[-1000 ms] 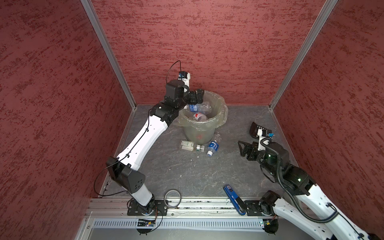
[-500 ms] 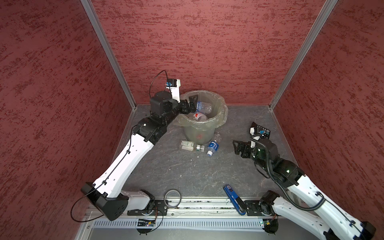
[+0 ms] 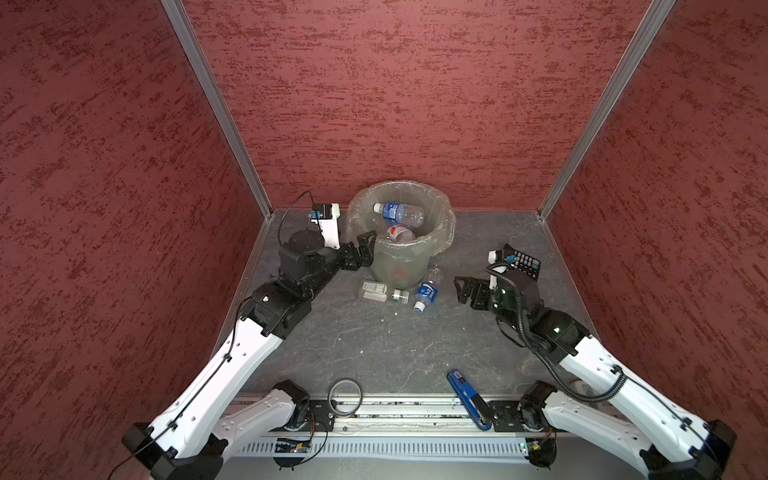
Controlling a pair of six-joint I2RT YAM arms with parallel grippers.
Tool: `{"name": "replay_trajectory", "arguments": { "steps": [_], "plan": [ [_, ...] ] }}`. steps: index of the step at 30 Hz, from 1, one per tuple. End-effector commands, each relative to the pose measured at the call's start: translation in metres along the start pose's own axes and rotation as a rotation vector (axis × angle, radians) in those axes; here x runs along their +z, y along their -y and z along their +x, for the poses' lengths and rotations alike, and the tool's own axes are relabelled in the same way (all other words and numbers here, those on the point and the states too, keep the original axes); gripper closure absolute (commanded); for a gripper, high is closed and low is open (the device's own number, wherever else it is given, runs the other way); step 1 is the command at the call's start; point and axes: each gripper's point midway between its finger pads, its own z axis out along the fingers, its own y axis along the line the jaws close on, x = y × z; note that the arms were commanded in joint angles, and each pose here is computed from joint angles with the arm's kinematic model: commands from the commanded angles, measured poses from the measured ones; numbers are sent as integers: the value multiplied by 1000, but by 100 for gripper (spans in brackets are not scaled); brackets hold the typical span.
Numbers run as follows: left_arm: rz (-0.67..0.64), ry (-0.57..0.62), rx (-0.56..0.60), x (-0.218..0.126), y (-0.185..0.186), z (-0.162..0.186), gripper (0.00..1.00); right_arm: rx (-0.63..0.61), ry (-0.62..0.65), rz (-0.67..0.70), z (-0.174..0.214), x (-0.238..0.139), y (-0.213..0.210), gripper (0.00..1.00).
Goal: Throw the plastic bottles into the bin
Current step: 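Withdraw the left gripper while the right gripper reaches toward the small blue-labelled bottle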
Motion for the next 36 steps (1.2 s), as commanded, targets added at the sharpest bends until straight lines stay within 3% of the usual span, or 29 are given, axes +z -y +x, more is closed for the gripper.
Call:
{"name": "replay_trajectory", "arguments": {
  "steps": [1, 18, 36],
  "plan": [
    [-34, -45, -13, -5, -12, 24, 0, 23, 18, -31, -5, 4, -7, 1],
    [-59, -224, -83, -15, -40, 124, 1, 93, -46, -22, 17, 43, -9, 2],
    [-21, -372, -182, -15, -39, 197, 1, 161, -206, -59, 55, 115, -28, 1]
  ]
}}
